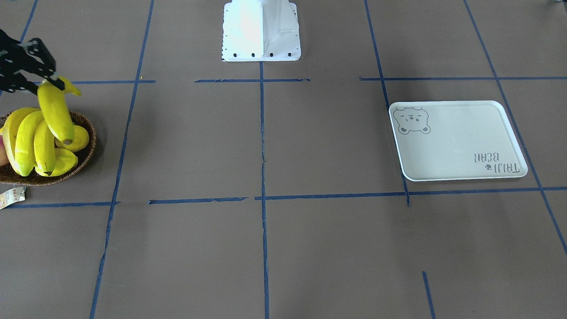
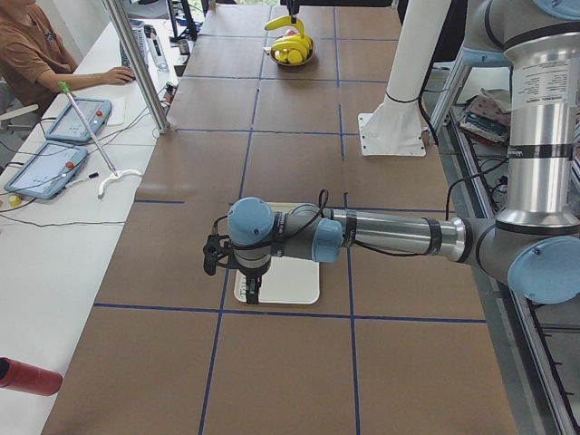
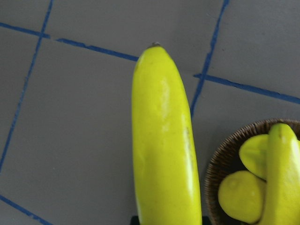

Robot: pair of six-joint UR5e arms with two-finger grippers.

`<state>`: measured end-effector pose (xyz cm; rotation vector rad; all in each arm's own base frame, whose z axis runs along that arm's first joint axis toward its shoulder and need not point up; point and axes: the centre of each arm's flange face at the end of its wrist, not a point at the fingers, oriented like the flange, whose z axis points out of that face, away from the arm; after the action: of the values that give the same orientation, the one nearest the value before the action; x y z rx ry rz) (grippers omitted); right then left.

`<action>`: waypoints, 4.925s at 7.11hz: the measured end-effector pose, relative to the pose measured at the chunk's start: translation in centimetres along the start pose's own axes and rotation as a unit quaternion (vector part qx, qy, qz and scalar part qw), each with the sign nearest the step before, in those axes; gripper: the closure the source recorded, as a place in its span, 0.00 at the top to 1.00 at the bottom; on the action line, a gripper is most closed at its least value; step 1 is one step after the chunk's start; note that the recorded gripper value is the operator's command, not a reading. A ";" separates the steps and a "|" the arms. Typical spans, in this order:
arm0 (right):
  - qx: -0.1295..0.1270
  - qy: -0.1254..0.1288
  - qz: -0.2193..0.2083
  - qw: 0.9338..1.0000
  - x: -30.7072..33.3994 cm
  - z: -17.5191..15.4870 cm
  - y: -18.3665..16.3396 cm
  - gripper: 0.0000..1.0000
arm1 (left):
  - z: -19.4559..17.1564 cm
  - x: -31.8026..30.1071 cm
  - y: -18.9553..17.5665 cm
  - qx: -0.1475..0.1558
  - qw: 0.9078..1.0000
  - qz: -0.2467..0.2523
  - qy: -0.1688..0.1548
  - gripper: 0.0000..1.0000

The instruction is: Transfer all bananas from basket to plate

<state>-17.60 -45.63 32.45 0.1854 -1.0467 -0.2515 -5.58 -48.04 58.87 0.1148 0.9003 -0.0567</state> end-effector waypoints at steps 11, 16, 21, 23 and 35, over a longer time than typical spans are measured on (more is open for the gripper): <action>0.140 -0.145 0.137 0.970 -31.8 13.5 2.1 0.03 | 5.4 44.6 -3.0 0.046 0.931 -0.176 0.316 0.99; 0.143 -0.151 0.135 0.969 -32.6 13.3 2.0 0.03 | 7.3 60.9 2.1 0.025 0.890 -0.194 0.413 0.99; 0.143 -0.154 0.135 0.968 -32.8 13.1 2.0 0.02 | 10.1 63.5 5.6 -0.003 0.892 -0.188 0.411 0.95; 0.143 -0.153 0.135 0.968 -32.8 13.2 2.0 0.02 | 10.6 64.1 6.6 -0.013 0.893 -0.186 0.411 0.17; 0.158 -0.135 0.139 0.968 -29.0 11.0 1.8 0.99 | 11.3 57.2 4.0 0.037 0.955 -0.198 0.217 0.00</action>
<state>-40.78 -35.80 14.30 0.2935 -1.3678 0.1528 39.15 -45.52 21.25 0.0135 1.3511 -0.4548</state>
